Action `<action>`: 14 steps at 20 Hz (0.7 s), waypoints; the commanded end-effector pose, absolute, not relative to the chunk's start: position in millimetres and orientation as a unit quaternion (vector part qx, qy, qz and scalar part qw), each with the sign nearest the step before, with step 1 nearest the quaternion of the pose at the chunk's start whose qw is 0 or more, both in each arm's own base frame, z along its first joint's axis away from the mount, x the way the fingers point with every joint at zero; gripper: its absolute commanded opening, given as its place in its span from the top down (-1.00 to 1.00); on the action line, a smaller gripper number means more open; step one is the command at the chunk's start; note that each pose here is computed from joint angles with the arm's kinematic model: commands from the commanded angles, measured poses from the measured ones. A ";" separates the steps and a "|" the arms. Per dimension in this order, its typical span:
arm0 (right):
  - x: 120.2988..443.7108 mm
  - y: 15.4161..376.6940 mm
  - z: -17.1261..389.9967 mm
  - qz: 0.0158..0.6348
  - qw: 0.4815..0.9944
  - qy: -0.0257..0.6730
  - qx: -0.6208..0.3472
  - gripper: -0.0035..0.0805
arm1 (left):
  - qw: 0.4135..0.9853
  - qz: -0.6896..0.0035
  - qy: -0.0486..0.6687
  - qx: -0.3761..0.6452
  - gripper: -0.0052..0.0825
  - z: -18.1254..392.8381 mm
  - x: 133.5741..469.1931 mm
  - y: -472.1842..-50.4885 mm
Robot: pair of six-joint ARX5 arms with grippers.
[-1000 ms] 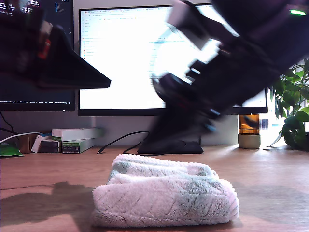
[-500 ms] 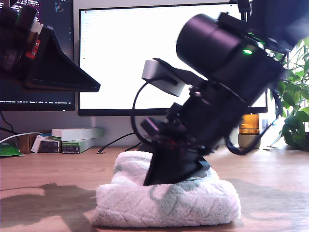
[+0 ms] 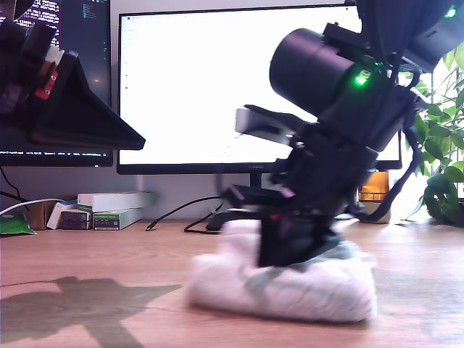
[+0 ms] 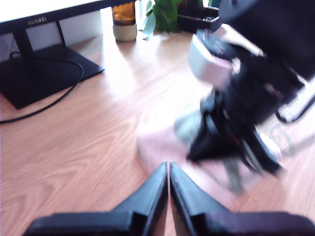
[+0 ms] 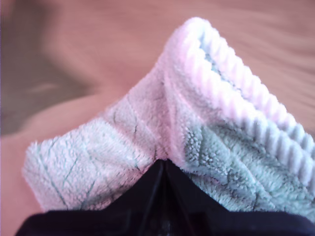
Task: Fold the tea towel to a neat square and place it to the right
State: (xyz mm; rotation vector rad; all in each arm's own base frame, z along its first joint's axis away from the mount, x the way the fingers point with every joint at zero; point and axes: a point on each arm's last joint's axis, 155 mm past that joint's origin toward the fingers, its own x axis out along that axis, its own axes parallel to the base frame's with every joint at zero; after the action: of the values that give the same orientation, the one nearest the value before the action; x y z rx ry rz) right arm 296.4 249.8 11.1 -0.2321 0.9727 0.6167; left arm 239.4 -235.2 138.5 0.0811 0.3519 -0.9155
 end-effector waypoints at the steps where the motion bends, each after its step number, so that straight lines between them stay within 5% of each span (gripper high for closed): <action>1: 288.0 201.7 -29.4 0.208 0.818 0.524 -0.111 0.92 | 0.882 -0.434 0.178 0.043 0.93 130.4 238.9 -230.8; 14: 280.8 74.1 -32.9 -0.124 0.812 0.563 -0.084 0.92 | 0.898 -0.391 0.192 0.058 0.93 120.2 257.4 -203.3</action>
State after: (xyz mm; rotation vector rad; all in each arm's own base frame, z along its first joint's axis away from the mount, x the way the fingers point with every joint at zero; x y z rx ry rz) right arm 327.7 115.2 12.1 -0.0712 1.0240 -0.1610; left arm 259.5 -205.1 125.8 0.1148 0.3900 -0.8108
